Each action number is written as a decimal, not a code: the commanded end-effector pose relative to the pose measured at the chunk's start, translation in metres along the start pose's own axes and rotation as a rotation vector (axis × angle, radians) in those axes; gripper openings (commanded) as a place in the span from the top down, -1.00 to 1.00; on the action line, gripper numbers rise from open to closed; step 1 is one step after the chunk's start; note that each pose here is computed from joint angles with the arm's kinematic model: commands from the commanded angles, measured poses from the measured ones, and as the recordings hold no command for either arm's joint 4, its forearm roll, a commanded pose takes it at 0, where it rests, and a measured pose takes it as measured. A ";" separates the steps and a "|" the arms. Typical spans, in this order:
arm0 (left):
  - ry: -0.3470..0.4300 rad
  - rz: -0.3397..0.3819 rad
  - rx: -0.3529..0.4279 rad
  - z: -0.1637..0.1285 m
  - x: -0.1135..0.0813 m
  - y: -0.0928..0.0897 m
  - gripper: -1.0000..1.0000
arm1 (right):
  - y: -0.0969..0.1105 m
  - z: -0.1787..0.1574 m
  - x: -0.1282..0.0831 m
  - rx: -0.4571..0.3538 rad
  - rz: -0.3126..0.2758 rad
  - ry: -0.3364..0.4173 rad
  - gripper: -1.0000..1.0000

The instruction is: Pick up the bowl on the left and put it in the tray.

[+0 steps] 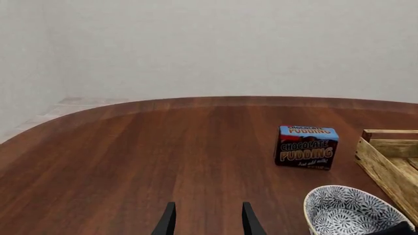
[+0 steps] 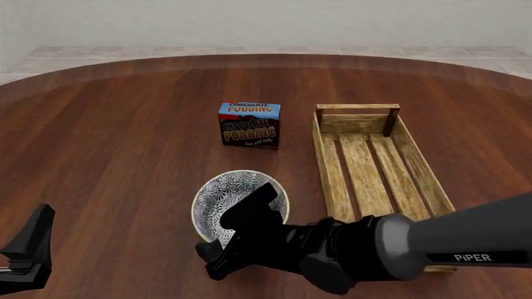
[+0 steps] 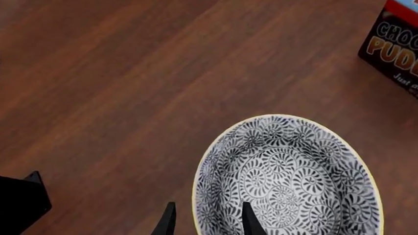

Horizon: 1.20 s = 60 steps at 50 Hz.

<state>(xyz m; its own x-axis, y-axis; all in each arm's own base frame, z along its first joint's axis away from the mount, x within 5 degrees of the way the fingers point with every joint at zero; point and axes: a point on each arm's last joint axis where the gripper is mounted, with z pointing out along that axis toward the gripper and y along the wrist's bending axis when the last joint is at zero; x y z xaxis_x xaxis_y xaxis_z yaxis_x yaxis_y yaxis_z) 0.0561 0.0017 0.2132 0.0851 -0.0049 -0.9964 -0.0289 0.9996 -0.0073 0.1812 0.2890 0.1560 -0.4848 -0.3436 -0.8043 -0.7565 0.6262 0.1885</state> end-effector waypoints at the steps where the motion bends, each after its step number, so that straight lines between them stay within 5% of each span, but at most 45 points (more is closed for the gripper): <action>1: 0.002 0.000 -0.001 0.000 0.000 0.000 -1.00 | -0.002 0.003 0.001 0.005 0.006 0.006 -1.00; 38: -0.008 -0.005 0.000 0.000 -0.001 0.000 -1.00 | 0.010 0.026 0.022 -0.018 0.020 0.068 -1.00; 39: -0.007 -0.006 -0.001 0.000 -0.001 0.000 -1.00 | 0.012 0.022 0.023 -0.027 0.036 0.054 1.00; 60: -0.003 -0.007 0.005 0.000 0.000 0.000 -1.00 | -0.007 0.007 0.005 0.023 -0.020 0.044 1.00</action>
<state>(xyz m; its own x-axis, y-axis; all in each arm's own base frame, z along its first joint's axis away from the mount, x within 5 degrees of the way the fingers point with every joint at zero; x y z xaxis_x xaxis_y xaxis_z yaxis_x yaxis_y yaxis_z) 0.0561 0.0016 0.2135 0.0889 -0.0109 -0.9960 -0.0270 0.9995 -0.0133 0.1818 0.2957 0.1452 -0.4708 -0.3874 -0.7926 -0.7766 0.6083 0.1640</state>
